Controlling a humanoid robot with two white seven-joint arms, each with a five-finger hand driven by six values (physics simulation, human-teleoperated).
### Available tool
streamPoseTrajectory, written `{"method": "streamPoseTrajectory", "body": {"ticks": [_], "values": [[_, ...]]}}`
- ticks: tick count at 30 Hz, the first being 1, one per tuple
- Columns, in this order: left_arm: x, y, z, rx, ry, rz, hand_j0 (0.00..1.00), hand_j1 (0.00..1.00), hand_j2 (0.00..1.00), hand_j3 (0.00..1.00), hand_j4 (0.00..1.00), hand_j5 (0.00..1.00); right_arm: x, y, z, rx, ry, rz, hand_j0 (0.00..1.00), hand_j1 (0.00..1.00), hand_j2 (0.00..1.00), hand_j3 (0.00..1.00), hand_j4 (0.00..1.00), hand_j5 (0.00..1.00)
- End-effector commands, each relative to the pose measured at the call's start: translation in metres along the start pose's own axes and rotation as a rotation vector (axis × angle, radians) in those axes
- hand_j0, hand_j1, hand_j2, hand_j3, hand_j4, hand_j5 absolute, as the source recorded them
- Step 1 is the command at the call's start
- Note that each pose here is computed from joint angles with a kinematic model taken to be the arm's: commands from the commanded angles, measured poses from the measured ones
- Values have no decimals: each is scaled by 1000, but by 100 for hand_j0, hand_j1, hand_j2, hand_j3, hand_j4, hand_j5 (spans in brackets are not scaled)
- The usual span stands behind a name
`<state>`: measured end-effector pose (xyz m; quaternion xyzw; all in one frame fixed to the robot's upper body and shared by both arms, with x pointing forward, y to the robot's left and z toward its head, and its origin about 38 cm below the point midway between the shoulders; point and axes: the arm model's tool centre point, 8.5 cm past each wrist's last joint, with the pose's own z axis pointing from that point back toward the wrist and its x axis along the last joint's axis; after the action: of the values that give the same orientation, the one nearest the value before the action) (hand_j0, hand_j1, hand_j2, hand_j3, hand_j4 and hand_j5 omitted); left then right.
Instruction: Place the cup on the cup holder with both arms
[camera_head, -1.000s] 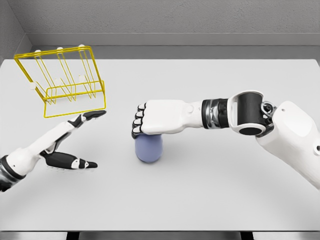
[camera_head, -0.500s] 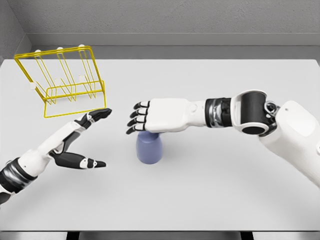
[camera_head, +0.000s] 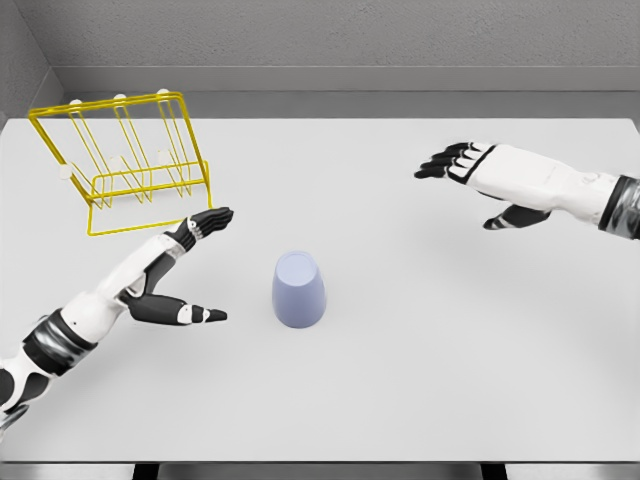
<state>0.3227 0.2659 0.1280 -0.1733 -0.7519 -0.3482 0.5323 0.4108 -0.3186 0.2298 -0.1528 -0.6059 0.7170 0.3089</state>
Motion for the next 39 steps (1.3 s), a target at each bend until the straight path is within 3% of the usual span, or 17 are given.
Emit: {"method": "streamPoseTrajectory", "body": {"ticks": [1, 3, 6, 8, 19, 39], "values": [[-11, -14, -4, -2, 47, 67, 100, 100, 100, 100, 100, 100, -16, -39, 42, -145, 43, -44, 100, 100, 100, 100, 100, 100], [-14, -17, -7, 7, 78, 112, 100, 100, 100, 100, 100, 100, -16, -23, 48, -162, 40, -110, 100, 100, 100, 100, 100, 100], [-16, -17, -14, 1, 109, 152, 100, 100, 100, 100, 100, 100, -23, 2, 66, -217, 99, -188, 100, 100, 100, 100, 100, 100], [-17, -16, -19, -7, 133, 179, 100, 100, 100, 100, 100, 100, -27, 16, 62, -222, 109, -234, 100, 100, 100, 100, 100, 100], [-28, -27, -40, -39, 230, 240, 100, 100, 100, 100, 100, 100, -24, 22, 57, -261, 100, -266, 100, 100, 100, 100, 100, 100], [-42, -45, -55, -62, 260, 278, 100, 100, 100, 100, 100, 100, -19, 29, 52, -263, 87, -283, 100, 100, 100, 100, 100, 100]]}}
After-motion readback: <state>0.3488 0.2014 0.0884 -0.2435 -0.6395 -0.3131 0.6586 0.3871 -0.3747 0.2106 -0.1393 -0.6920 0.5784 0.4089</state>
